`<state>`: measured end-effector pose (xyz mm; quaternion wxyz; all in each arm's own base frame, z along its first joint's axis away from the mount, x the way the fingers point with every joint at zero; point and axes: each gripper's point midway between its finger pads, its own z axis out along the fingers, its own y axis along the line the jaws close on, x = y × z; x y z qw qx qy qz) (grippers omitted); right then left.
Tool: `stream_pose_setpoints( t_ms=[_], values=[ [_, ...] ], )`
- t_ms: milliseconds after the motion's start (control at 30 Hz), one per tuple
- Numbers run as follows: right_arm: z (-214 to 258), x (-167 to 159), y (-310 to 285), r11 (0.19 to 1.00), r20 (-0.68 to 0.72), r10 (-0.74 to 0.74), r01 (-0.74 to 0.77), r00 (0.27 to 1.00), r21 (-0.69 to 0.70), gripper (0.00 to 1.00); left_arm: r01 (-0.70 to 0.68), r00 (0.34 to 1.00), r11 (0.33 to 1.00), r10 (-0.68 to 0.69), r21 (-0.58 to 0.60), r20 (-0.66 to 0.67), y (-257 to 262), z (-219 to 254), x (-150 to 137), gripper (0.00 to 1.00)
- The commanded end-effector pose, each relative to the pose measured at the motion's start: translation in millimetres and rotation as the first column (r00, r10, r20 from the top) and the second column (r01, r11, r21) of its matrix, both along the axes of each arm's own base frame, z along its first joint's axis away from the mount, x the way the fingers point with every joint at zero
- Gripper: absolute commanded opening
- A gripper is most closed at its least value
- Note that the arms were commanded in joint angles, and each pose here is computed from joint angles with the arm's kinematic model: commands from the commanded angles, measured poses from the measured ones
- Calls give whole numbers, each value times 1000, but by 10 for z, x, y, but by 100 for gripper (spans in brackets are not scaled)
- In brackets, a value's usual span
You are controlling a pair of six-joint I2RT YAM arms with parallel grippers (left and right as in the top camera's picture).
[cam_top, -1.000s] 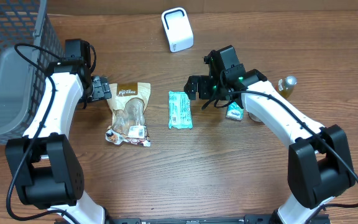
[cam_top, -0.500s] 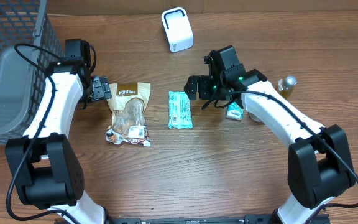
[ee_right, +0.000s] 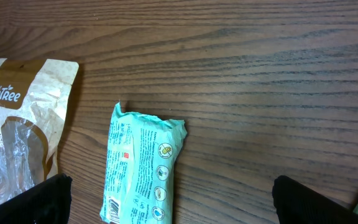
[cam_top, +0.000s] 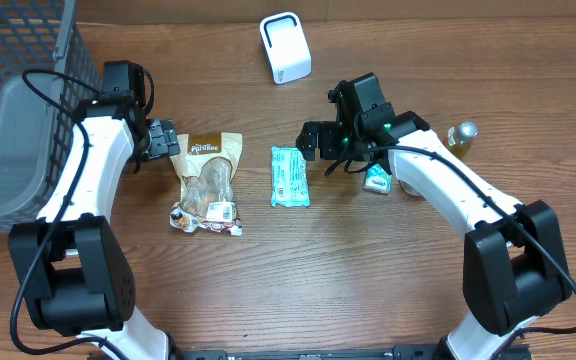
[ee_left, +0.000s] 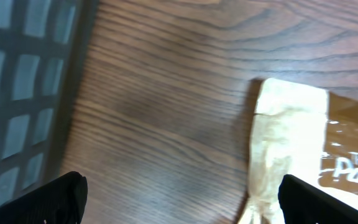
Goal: Scan the item barcode
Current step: 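Move the left gripper right toward the mint-green bar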
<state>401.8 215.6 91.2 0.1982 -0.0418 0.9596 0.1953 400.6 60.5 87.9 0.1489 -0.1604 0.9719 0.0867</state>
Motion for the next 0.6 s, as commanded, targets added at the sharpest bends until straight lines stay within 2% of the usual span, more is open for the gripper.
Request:
stream_pose_setpoints(
  t_ms=[0,33,100,133,167,233,300,567],
  values=[
    [140,65,-16,1000,41,-5,4,999,4,100,33,999,993,-28,-113,40,-228,9,93,98],
    [139,64,-16,1000,40,-4,4,999,4,100,41,998,990,-34,-138,52,-271,14,120,77],
    [139,64,-16,1000,40,-4,4,999,4,100,57,996,969,-41,-241,74,-451,23,158,25],
    [139,64,-16,1000,40,-4,4,999,4,100,62,996,948,-40,-311,78,-575,32,159,14],
    [139,64,-16,1000,40,-4,4,999,4,100,94,995,898,-66,-431,78,-821,60,131,4],
    [139,64,-16,1000,40,-4,4,999,4,100,131,991,834,-107,-536,76,-1083,107,75,4],
    [139,63,-15,1000,40,-5,5,999,5,100,167,986,790,-148,-590,81,-1300,146,36,4],
    [150,-108,141,994,-33,56,-53,998,96,100,266,962,793,-254,-548,99,-1850,135,-9,4]
  ],
)
